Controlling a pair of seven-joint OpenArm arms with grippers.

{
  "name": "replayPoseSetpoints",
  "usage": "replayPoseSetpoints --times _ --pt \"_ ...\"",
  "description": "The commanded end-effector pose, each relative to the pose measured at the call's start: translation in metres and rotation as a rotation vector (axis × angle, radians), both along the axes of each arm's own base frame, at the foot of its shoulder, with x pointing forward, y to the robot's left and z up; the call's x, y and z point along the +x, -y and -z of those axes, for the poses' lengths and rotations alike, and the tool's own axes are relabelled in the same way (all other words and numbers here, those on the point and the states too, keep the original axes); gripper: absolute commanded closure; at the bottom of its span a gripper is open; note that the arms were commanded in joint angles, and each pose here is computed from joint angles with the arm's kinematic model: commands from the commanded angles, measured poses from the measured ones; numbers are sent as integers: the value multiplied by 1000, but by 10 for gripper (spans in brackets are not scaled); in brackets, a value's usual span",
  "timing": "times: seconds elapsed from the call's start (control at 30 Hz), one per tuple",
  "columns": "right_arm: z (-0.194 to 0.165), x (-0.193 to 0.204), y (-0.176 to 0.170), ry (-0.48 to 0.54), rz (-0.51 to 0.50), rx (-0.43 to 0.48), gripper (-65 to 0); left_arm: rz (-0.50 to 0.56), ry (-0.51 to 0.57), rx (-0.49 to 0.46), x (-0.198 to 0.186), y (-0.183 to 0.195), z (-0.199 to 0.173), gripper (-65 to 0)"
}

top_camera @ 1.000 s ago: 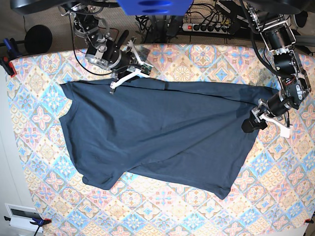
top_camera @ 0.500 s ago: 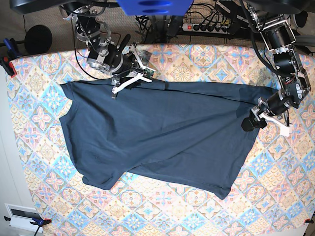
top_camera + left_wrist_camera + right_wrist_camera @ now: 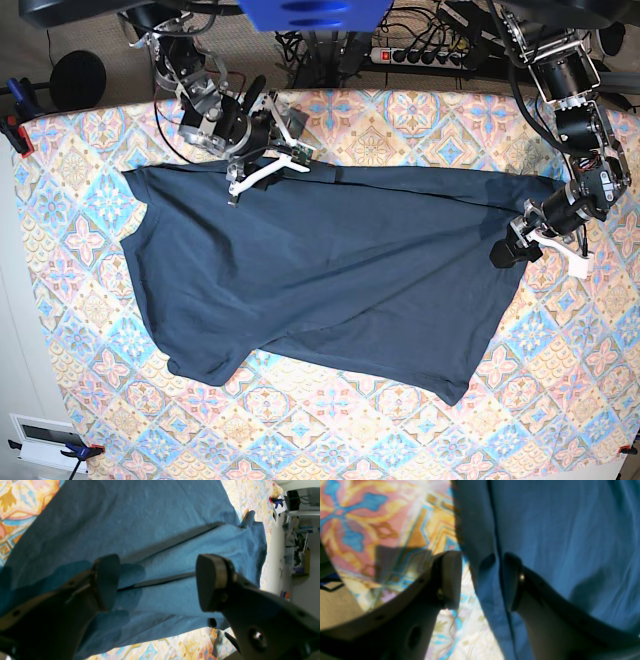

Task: Layout the t-shirt on the table in an organized manner, then fold the t-shirt properly
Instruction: 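Lower the right gripper onto the shirt's collar edge and grasp it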

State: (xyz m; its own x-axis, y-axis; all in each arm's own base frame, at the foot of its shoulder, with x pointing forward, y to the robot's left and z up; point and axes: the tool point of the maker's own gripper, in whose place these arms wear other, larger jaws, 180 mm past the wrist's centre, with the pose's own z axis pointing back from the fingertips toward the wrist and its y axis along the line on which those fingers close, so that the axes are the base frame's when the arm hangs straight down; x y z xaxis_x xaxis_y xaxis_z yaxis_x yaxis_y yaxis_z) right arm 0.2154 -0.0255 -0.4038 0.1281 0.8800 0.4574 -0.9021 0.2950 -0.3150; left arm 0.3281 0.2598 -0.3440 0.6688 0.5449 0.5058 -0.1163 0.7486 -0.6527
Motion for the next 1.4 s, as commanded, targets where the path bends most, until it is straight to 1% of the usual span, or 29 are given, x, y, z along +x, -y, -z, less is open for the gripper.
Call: replayPoseSetpoints --times 0.0,0.1,0.23,0.37,0.47,0.97,1.03,1.13,1.17,1.27,1.37 --pt "-11 9 -7 36 -11 33 -252 -3 56 11 10 -5 -17 -466" --pt "-11 15 -9 44 -22 27 -252 -3 56 11 10 -5 -17 -466" --pt "-2 12 -8 16 -16 18 -251 -3 56 11 10 -5 -17 -466" --pt "2 10 -15 -2 -9 35 -251 -3 56 11 10 -5 -17 -466" --pt "0 11 -17 3 -9 42 -251 -3 56 11 10 -5 -17 -466" --pt "15 6 -12 -39 -2 20 -249 -3 57 9 10 -5 -18 -466" --pt "15 6 -12 -39 -2 20 -219 -3 57 9 10 -5 -18 -466" --pt "13 7 -17 -38 3 35 -141 -3 57 9 10 -5 -18 -466" --pt "12 8 -22 -38 8 48 -125 -3 57 9 10 -5 -18 -466" --pt "7 10 -34 -35 17 82 -117 -3 57 9 10 -5 -18 -466" --pt "1 16 -36 -15 15 90 -106 -2 56 9 10 -5 -18 -466"
